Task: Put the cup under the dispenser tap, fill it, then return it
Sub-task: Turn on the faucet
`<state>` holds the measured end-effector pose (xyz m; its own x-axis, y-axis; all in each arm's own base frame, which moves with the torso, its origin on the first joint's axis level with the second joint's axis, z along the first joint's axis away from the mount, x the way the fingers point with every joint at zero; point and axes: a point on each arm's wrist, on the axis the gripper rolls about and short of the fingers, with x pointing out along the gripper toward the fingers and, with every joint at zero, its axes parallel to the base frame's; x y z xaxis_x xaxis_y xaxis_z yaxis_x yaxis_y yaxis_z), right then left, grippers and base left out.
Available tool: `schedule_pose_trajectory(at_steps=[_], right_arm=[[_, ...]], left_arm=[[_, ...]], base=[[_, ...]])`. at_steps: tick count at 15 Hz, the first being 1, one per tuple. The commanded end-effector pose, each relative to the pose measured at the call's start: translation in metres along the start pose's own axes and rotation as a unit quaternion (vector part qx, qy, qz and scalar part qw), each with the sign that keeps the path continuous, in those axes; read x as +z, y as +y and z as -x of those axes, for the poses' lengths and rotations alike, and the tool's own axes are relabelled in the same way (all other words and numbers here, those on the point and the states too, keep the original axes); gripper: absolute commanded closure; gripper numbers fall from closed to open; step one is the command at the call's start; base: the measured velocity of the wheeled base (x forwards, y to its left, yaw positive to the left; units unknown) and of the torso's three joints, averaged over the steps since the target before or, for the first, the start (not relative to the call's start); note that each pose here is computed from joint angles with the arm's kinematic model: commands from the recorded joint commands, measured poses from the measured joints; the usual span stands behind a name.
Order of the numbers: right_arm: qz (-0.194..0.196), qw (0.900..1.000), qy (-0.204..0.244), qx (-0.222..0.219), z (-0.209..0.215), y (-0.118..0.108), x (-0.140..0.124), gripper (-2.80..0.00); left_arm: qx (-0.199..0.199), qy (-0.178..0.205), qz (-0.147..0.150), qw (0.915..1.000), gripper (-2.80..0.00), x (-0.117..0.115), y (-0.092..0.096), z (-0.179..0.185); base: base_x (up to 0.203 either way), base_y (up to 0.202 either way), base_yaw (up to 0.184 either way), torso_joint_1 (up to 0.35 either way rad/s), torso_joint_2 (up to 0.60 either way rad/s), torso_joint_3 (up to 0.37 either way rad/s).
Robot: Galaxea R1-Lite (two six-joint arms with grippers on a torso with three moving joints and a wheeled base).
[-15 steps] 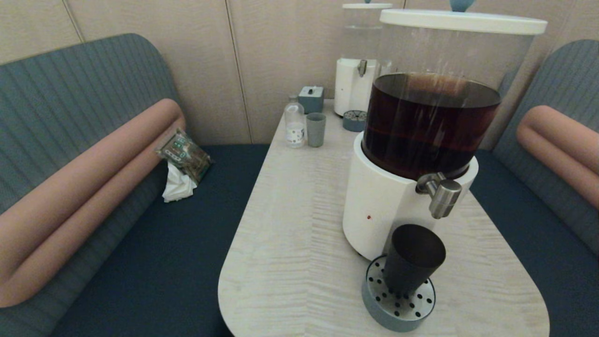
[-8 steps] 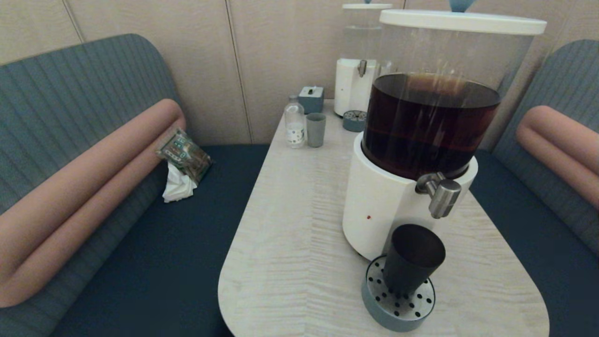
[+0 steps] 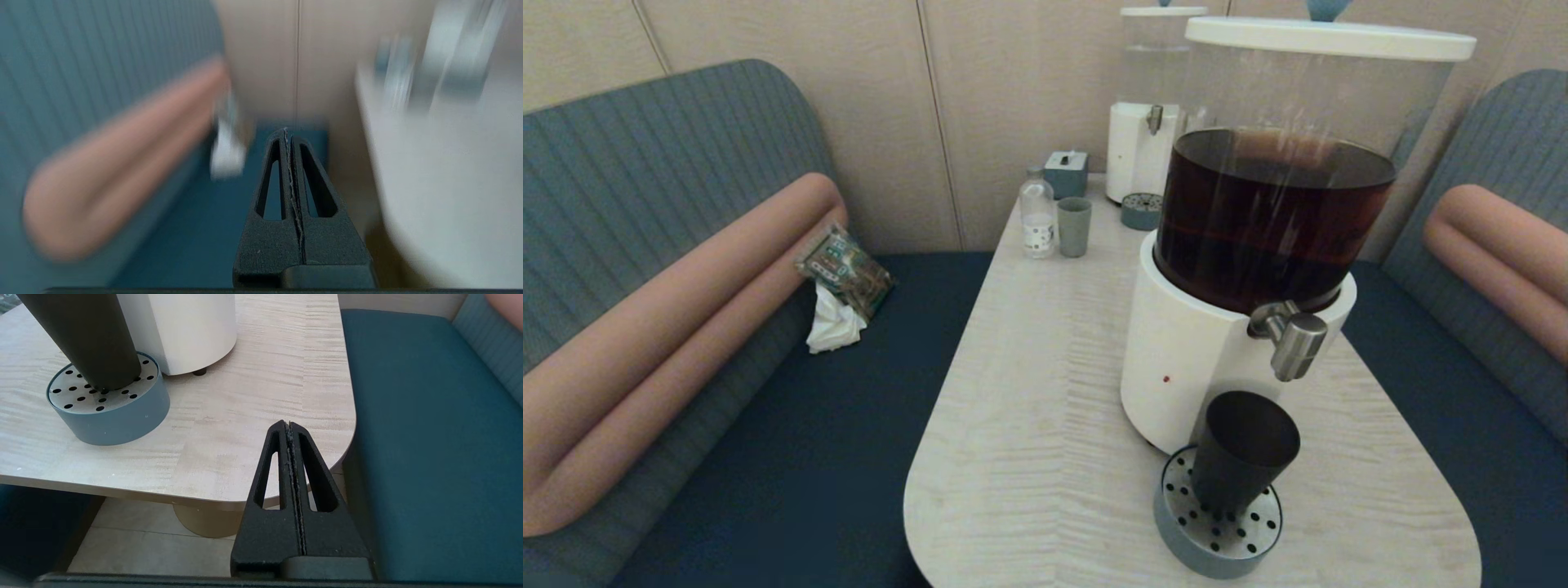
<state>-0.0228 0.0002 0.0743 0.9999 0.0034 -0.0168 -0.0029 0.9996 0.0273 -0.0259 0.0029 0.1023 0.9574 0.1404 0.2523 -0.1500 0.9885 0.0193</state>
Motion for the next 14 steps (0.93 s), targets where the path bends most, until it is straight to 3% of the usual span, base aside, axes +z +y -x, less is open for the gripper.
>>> schedule_pose_trajectory(at_steps=[1, 3, 5, 11, 14], right_arm=[[0.0, 1.0, 0.0, 0.001, 0.0, 0.0, 0.0, 0.0], [0.001, 1.0, 0.002, 0.001, 0.0, 0.0, 0.0, 0.0], [0.001, 1.0, 0.002, 0.001, 0.0, 0.0, 0.0, 0.0], [0.002, 1.0, 0.002, 0.001, 0.0, 0.0, 0.0, 0.0], [0.0, 0.998, -0.065, 0.009, 0.011, 0.001, 0.034, 0.0]], left_arm=[[-0.013, 0.074, -0.012, 0.9971, 0.0, -0.016, -0.001, 0.002], [-0.06, 0.096, -0.006, 0.9936, 0.0, -0.021, -0.003, 0.003], [-0.079, 0.145, -0.006, 0.9863, 0.0, -0.028, -0.004, 0.006], [-0.077, 0.147, -0.001, 0.986, 0.0, -0.027, -0.004, 0.006], [-0.077, 0.147, -0.001, 0.9861, 0.0, -0.027, -0.004, 0.006]], base=[[0.0, 0.0, 0.0, 0.0, 0.0, 0.0], [0.0, 0.0, 0.0, 0.0, 0.0, 0.0], [0.0, 0.0, 0.0, 0.0, 0.0, 0.0], [0.0, 0.0, 0.0, 0.0, 0.0, 0.0], [0.0, 0.0, 0.0, 0.0, 0.0, 0.0]])
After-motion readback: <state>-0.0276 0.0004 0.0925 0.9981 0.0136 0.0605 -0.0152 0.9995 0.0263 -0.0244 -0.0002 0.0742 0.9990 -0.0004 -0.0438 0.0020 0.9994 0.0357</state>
